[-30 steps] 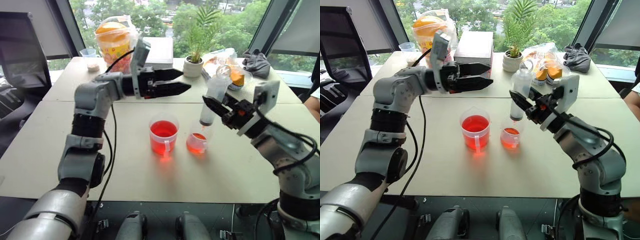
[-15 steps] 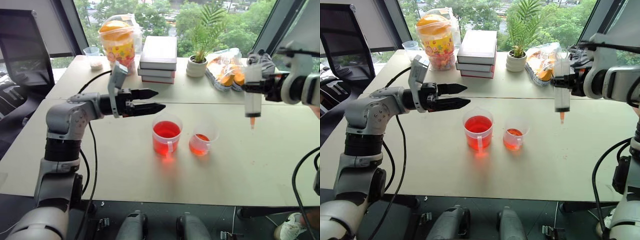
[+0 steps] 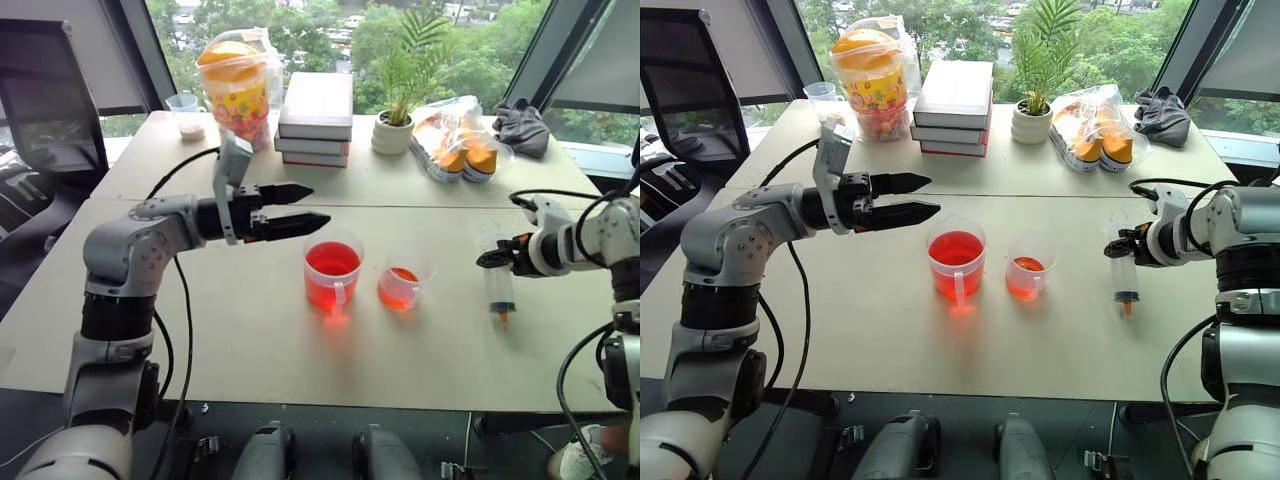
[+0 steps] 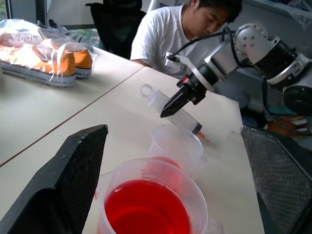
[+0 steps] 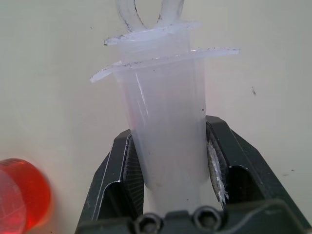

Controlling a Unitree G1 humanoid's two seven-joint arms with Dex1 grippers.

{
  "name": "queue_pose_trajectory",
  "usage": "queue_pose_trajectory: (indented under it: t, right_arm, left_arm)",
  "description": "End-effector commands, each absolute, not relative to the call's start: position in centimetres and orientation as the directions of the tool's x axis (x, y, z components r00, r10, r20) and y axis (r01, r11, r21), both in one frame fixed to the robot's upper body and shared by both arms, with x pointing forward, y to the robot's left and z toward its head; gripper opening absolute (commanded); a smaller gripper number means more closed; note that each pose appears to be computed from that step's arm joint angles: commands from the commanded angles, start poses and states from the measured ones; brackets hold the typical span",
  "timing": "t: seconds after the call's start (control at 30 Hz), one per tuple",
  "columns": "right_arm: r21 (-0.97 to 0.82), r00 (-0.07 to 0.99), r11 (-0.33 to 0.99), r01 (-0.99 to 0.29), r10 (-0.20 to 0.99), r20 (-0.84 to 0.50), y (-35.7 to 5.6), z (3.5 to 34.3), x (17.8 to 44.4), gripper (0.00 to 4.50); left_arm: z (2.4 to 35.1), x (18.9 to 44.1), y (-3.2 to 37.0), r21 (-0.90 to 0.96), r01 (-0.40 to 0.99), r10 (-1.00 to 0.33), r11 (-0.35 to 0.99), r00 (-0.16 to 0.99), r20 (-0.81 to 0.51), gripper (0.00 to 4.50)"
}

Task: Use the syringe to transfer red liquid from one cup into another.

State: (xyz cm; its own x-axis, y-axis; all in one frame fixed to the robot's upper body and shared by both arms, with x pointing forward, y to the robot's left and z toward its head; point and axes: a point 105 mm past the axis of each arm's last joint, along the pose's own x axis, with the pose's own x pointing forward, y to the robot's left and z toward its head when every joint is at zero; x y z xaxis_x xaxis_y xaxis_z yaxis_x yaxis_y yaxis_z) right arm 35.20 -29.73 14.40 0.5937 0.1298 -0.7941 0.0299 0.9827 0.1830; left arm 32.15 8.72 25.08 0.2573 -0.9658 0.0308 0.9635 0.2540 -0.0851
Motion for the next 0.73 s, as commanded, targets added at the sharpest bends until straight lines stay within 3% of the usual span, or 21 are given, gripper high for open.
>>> queue_pose_trajectory:
  t: [0.03, 0.1, 0.13, 0.27, 0.4, 0.5, 0.73]
  right_arm:
    - [0.175, 0.613, 0.984, 0.028, 0.121, -0.781, -30.1, 14.6, 35.6, 1.42]
    - [0.178, 0.601, 0.984, 0.023, 0.129, -0.789, -30.0, 14.2, 35.4, 1.42]
    - [0.184, 0.604, 0.983, 0.016, 0.137, -0.785, -29.9, 14.4, 35.3, 2.44]
    - [0.17, 0.638, 0.985, -0.016, 0.141, -0.757, -30.0, 16.2, 35.1, 4.48]
    - [0.1, 0.723, 0.988, -0.12, 0.155, -0.673, -29.9, 20.2, 34.4, 4.48]
    - [-0.089, 0.793, 0.957, -0.275, 0.173, -0.584, -29.5, 23.7, 32.7, 4.48]
    - [-0.242, 0.807, 0.821, -0.516, 0.373, -0.458, -26.3, 27.7, 28.5, 4.48]
  left_arm:
    - [25.8, 31.4, 8.9, -0.057, 0.967, -0.967, 0.247, 0.25, 0.041, 4.48]
    - [25.7, 31.4, 9.0, -0.056, 0.966, -0.966, 0.254, 0.256, 0.031, 4.48]
    - [25.7, 31.3, 9.1, -0.055, 0.965, -0.966, 0.255, 0.257, 0.024, 4.5]
    - [25.7, 31.1, 9.3, -0.06, 0.966, -0.967, 0.251, 0.253, 0.02, 4.5]
    - [26.0, 30.9, 9.8, -0.061, 0.967, -0.968, 0.248, 0.25, 0.015, 4.5]
    - [26.1, 31.0, 10.3, -0.046, 0.963, -0.964, 0.265, 0.265, 0.0, 4.5]
    - [26.0, 31.3, 11.1, -0.028, 0.955, -0.955, 0.296, 0.295, -0.017, 4.5]
